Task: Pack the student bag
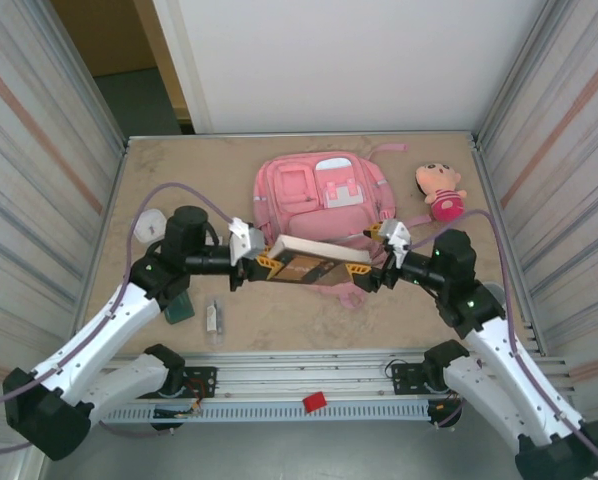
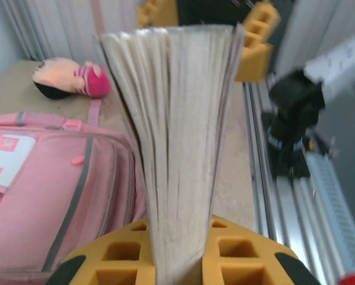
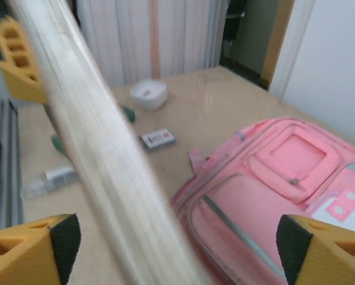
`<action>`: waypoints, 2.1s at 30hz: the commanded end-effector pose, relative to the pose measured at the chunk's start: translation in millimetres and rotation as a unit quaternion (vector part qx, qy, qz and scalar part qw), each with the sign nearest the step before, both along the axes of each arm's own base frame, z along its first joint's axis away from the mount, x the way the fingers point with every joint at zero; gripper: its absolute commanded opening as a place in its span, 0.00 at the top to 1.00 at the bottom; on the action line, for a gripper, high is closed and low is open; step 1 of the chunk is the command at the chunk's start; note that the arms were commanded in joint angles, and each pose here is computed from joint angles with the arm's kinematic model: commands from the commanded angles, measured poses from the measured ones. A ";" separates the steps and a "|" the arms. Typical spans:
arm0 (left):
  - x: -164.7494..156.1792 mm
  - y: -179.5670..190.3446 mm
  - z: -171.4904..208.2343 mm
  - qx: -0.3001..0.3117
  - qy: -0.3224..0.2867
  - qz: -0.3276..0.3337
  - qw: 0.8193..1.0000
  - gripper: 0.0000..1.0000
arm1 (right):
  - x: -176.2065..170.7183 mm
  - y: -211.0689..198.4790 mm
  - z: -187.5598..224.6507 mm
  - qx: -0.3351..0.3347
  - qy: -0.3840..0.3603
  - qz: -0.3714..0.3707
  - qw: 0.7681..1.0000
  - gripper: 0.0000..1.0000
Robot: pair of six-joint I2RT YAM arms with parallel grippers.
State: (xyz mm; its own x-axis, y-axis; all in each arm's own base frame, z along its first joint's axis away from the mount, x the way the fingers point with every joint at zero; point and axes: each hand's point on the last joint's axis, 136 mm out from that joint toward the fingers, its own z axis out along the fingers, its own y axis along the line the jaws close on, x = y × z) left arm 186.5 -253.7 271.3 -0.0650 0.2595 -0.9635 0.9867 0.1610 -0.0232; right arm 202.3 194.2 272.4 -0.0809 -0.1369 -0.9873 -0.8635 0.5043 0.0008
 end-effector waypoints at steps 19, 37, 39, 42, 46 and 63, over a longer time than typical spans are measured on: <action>-9.5 -8.8 106.4 -0.167 -0.032 -0.083 0.982 1.00 | -31.9 12.0 46.8 0.171 0.082 0.123 0.974 0.48; 77.2 -11.8 -17.3 0.136 -0.081 0.123 0.980 0.25 | 92.9 -77.6 24.4 0.268 0.172 -0.184 0.930 1.00; 79.4 -25.1 -39.3 0.186 -0.099 0.105 0.972 0.23 | 105.3 -93.9 10.3 0.252 0.195 -0.253 0.914 1.00; 82.9 -49.3 -65.8 0.234 -0.117 0.071 0.963 0.19 | 108.4 -109.1 0.8 0.231 0.193 -0.306 0.903 1.00; 98.4 -75.4 -95.0 0.268 -0.117 0.037 0.956 0.18 | 104.9 -116.2 -8.5 0.223 0.189 -0.327 0.899 1.00; 123.1 -124.1 -169.7 0.358 -0.164 -0.070 0.916 0.10 | 103.0 -123.6 -38.0 0.205 0.216 -0.355 0.886 1.00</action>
State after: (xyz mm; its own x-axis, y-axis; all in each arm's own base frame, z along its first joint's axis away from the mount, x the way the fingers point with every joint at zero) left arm 306.0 -373.4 102.6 0.2467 0.8095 -0.5328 0.9446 -0.0779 0.3190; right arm 303.5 74.8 213.0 -0.4669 0.4787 -0.7435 -0.1551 0.7834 0.6018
